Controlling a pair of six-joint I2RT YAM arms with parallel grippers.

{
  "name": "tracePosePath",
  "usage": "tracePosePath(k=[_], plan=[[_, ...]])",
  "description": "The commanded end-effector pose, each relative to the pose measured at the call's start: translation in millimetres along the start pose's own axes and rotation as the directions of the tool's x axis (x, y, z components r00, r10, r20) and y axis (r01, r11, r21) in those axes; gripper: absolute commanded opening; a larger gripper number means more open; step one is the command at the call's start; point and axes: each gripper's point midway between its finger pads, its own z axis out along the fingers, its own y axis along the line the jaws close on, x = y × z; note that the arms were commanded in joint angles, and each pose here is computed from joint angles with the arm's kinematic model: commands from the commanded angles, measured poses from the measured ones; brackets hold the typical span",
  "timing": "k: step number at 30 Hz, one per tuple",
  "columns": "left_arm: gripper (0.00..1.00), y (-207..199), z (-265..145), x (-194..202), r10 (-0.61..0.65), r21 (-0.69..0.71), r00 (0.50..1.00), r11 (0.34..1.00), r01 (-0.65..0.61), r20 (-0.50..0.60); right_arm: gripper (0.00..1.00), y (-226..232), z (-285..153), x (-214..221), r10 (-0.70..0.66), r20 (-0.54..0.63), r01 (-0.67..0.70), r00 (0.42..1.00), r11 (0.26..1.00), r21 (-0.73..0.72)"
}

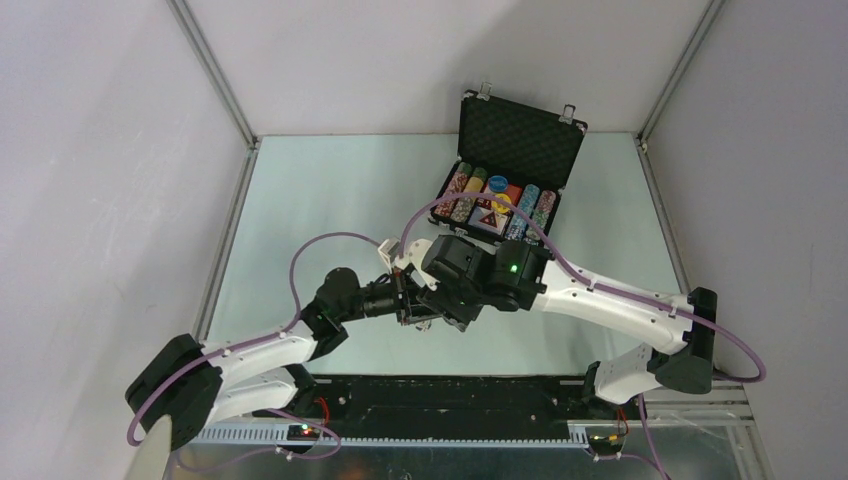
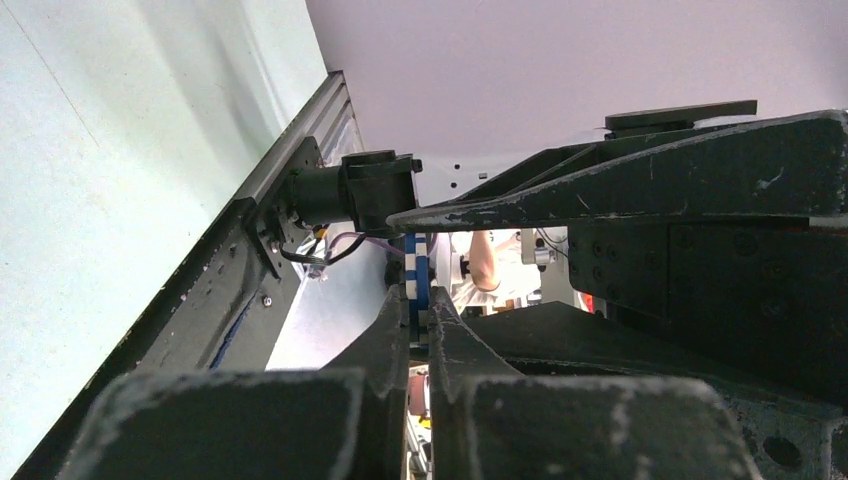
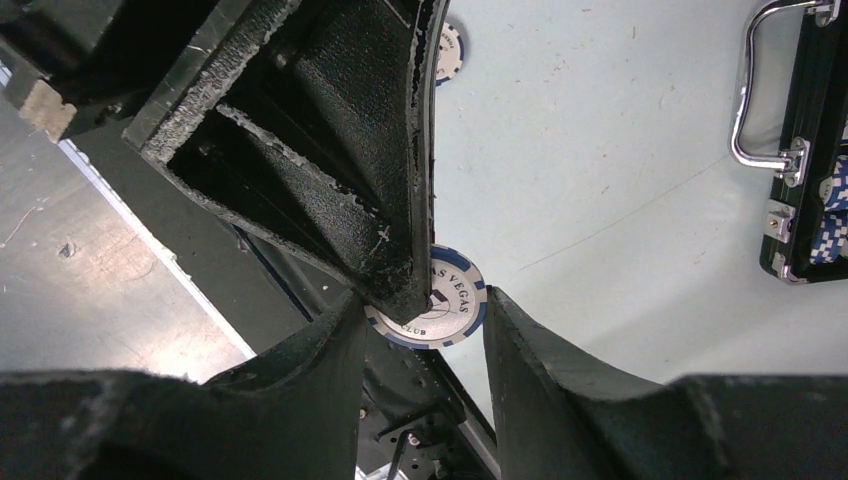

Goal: Pack up texas hold em set

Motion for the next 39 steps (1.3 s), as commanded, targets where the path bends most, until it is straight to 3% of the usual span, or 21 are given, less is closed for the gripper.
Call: tracePosePath(k=[1,2,4,8,12,13,14,15,16,17,18,20,22,27,39], plan=[[0.0,-11.5,3.6,-2.2,0.062,0.034,0.998,0.997,-0.062,0.005,0.38,5.3,-16.1,-21.4,0.01,0.097,-0.008,0.995,1.0,-0.021],[0.0,-12.8,3.1,-2.2,0.068,0.038,0.998,0.997,-0.068,0.007,0.59,7.5,-20.8,-23.8,0.015,0.118,-0.011,0.993,0.999,-0.035],[0.0,-15.1,2.9,-3.5,0.083,0.044,0.996,0.995,-0.084,0.016,0.74,13.6,-31.1,-29.5,0.042,0.167,-0.03,0.985,0.997,-0.074],[0.0,-16.8,3.0,-7.2,0.11,0.046,0.993,0.993,-0.112,0.037,0.84,10.9,-52.9,-42.8,0.141,0.287,-0.12,0.947,0.989,-0.09],[0.0,-16.8,2.8,-12.3,0.14,0.042,0.988,0.989,-0.143,0.071,0.84,-9.5,-74.6,-48.7,0.325,0.437,-0.322,0.839,0.943,-0.082],[0.0,-17.9,2.8,-15.4,0.155,0.041,0.984,0.986,-0.159,0.09,0.83,-15.0,-90.3,-54.9,0.407,0.497,-0.399,0.766,0.908,-0.129],[0.0,-20.4,1.7,-18.8,0.165,0.043,0.98,0.984,-0.17,0.113,0.79,-20.1,-83.8,-47.5,0.444,0.501,-0.445,0.743,0.887,-0.126],[0.0,-22.8,0.8,-20.3,0.18,0.048,0.976,0.981,-0.187,0.126,0.77,-23.3,-100.7,-53.3,0.519,0.551,-0.498,0.654,0.843,-0.203],[0.0,-27.0,-1.0,-23.5,0.191,0.055,0.97,0.978,-0.201,0.15,0.71,-24.4,-90.1,-44.0,0.55,0.541,-0.527,0.637,0.822,-0.215],[0.0,-34.8,-3.6,-26.0,0.208,0.073,0.962,0.972,-0.224,0.174,0.64,-26.9,-108.7,-50.6,0.613,0.579,-0.556,0.537,0.774,-0.304],[0.0,-38.5,-5.0,-28.7,0.218,0.079,0.956,0.968,-0.237,0.195,0.61,-25.9,-101.2,-48.6,0.664,0.571,-0.584,0.482,0.73,-0.355],[0.0,-53.1,-9.8,-30.8,0.243,0.116,0.943,0.955,-0.274,0.228,0.54,-28.7,-108.4,-45.1,0.723,0.578,-0.591,0.378,0.669,-0.451],[0.0,-65.8,-14.6,-31.6,0.263,0.147,0.931,0.941,-0.306,0.253,0.53,-25.7,-114.8,-40.3,0.762,0.565,-0.563,0.316,0.63,-0.535],[0.0,-84.7,-21.0,-29.9,0.283,0.196,0.92,0.919,-0.341,0.272,0.61,-10.3,-101.9,-36.4,0.798,0.504,-0.514,0.331,0.6,-0.613],[0.0,-93.2,-25.5,-24.3,0.267,0.256,0.926,0.906,-0.336,0.268,0.61,0.7,-95.9,-48.7,0.814,0.494,-0.428,0.306,0.581,-0.693]])
